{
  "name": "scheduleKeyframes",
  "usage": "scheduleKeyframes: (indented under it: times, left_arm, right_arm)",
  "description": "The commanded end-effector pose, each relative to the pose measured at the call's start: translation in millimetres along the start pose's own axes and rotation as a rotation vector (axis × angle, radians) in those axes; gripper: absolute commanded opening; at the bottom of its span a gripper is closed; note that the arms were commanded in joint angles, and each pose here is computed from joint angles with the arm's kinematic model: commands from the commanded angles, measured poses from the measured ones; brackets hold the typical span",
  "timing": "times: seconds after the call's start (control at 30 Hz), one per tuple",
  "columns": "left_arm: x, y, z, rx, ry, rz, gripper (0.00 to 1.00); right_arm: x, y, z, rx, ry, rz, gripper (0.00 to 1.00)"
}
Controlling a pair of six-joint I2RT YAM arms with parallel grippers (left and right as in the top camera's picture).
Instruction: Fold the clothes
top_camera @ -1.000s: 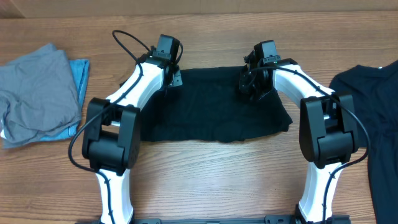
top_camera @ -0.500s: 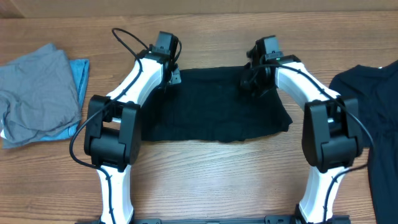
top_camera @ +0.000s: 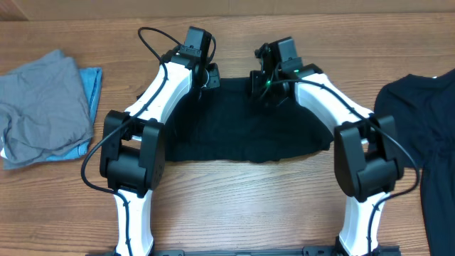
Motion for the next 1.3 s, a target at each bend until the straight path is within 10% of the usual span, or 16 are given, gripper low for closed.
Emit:
scheduleKeyframes:
  times: [0.0,0.83,1.27]
  left_arm:
    - [1,-4,2,-0.008,0.001,0.004,0.04]
    - [7,-24,53,-0.199,0.006,-0.064,0.04]
    - [-43,170,4,-0.025,0.005,-0.395,0.06]
  right_arm:
    - [6,-20,-24,0.116,-0.014,0.013,0.04]
    - [-25,3,-102,0.375,-0.134,-0.164,0.04]
    - [-72,138,-96,0.429,-0.165,-0.36,0.12]
Point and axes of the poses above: each gripper's point midway between its finger pads, its own y axis back along the fingers, its own z axis along the line the jaws close on, x = y × z, the point moved 5 cm from there along y, back along the fingers, and after that the axes turned 6 degrees about y, right-handed, at the moved point
